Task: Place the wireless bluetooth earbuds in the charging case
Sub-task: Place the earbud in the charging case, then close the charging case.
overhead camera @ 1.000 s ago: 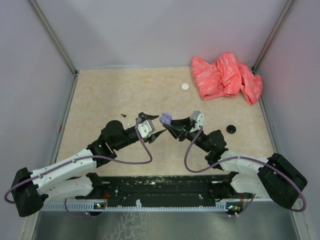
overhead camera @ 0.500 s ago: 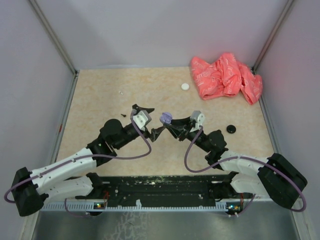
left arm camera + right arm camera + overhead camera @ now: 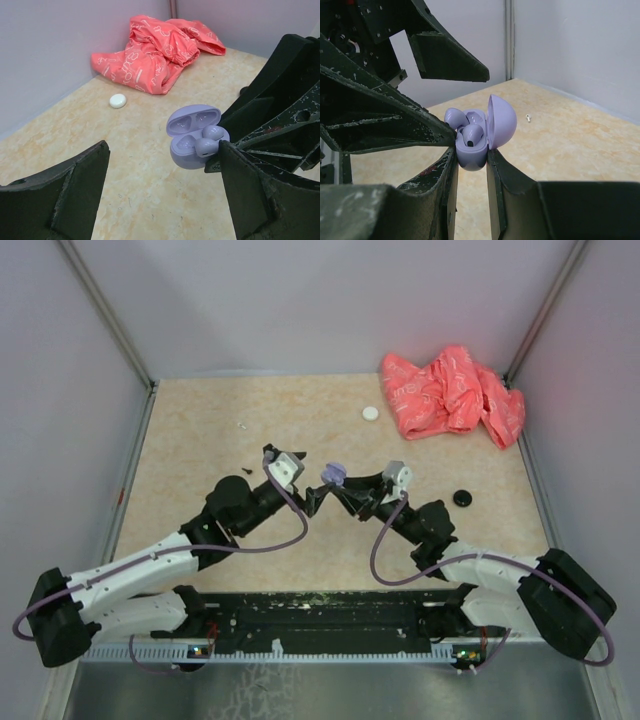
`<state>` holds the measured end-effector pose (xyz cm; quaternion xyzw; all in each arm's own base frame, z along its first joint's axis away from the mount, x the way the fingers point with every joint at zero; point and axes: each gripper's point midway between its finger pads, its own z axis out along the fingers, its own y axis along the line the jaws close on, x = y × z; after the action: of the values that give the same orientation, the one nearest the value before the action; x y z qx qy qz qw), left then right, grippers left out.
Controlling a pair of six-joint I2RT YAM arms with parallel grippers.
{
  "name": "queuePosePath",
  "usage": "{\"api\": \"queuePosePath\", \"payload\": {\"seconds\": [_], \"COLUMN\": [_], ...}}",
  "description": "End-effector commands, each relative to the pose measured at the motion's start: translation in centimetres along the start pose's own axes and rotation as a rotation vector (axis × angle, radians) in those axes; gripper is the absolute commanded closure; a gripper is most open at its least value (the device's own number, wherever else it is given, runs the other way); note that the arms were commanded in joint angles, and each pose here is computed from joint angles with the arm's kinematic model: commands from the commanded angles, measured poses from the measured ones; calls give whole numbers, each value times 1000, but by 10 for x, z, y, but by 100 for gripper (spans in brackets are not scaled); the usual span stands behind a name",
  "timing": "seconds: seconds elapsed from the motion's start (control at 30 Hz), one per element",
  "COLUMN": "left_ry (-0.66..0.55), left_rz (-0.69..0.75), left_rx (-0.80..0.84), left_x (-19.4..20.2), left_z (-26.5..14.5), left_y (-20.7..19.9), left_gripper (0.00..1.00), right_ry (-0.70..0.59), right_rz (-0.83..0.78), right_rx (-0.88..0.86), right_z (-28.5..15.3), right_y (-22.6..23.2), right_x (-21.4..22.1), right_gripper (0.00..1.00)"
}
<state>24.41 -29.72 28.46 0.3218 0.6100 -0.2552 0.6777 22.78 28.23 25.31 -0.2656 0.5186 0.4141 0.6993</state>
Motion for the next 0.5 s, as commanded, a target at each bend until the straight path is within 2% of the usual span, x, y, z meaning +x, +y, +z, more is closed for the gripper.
{"api": "queuePosePath", "payload": {"seconds": [0.0,0.47], "left_ry": [-41,-14], "left_rz": [-31,-74], "left_rx": [-75,-184], "left_x": [-19,-11], "left_z": [1,-13], "left_y": [13,31], "left_gripper": [7,6], "right_ry": [-110,-116], "right_rz": [-26,-25], "right_rx": [-15,-25], "right_z": [4,4], "right_y": [5,7], "right_x": [-35,-36], "right_gripper": [100,100]}}
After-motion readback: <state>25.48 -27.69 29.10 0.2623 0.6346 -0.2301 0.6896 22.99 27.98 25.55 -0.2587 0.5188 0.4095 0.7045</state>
